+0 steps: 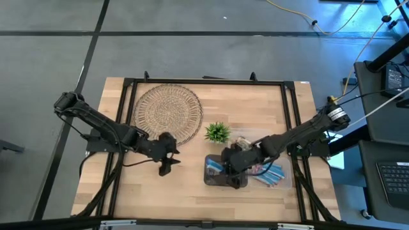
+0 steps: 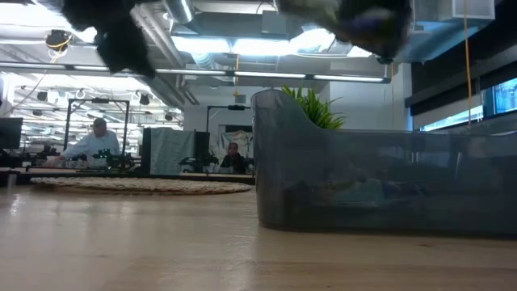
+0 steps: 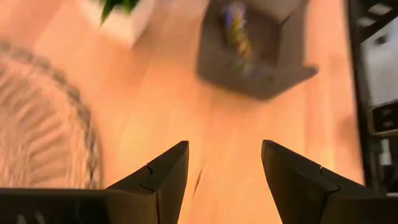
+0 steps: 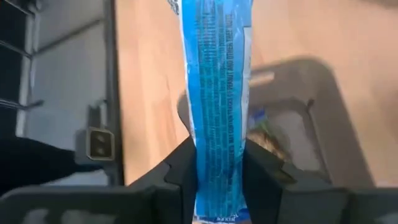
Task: Pick and place Granola Bars by type
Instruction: Put the violet granola bar into the black bin
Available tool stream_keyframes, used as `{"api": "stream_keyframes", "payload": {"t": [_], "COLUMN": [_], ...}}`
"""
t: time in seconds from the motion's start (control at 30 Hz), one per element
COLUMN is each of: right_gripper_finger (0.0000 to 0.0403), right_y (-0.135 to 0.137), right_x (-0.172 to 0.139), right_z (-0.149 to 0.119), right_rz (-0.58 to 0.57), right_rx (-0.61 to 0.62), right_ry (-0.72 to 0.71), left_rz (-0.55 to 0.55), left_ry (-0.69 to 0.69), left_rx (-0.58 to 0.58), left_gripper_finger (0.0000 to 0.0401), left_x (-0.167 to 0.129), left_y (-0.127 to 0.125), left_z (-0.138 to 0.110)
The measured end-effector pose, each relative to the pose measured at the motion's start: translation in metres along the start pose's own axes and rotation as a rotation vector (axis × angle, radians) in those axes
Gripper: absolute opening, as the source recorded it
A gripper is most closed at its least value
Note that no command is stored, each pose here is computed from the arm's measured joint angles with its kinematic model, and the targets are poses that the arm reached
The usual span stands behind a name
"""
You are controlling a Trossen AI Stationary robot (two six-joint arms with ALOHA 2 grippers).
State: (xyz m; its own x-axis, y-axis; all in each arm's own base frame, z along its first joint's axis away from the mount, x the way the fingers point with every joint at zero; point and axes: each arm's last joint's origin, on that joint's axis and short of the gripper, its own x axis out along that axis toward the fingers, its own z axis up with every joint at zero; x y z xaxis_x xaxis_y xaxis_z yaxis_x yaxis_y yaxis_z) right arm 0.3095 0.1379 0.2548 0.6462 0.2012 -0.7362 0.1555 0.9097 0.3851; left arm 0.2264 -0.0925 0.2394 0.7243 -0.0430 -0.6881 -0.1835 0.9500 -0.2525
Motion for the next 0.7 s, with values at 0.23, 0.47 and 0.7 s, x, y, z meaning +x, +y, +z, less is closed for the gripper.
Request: {"api": "stream_keyframes", "payload": {"t": [0.23,0.47,0.7], "right_gripper_finger": [0.0107,0.0107,0.0107], "right_y": [-0.006,-0.019,-0.024], "right_x": [0.034,0.068,0.08], "right_z": [-0.017,-0.037,-0.045], "right_rz": [-0.068,-0.159,-0.188], "right_rx": [-0.013,-0.021,-0.045], "right_ry": [0.132,0.291,0.349], "left_rz": [0.101,0.123,0.127], "left_ry": [0.16,0.178,0.179], "left_rx": [-0.126,-0.162,-0.161], "left_gripper_finger": [0.0194,0.0194,0.0194], "left_x": [-0.002,-0.002,-0.002], "left_y": [0.01,0.012,0.012], "left_z": [-0.015,-0.017,-0.018]}}
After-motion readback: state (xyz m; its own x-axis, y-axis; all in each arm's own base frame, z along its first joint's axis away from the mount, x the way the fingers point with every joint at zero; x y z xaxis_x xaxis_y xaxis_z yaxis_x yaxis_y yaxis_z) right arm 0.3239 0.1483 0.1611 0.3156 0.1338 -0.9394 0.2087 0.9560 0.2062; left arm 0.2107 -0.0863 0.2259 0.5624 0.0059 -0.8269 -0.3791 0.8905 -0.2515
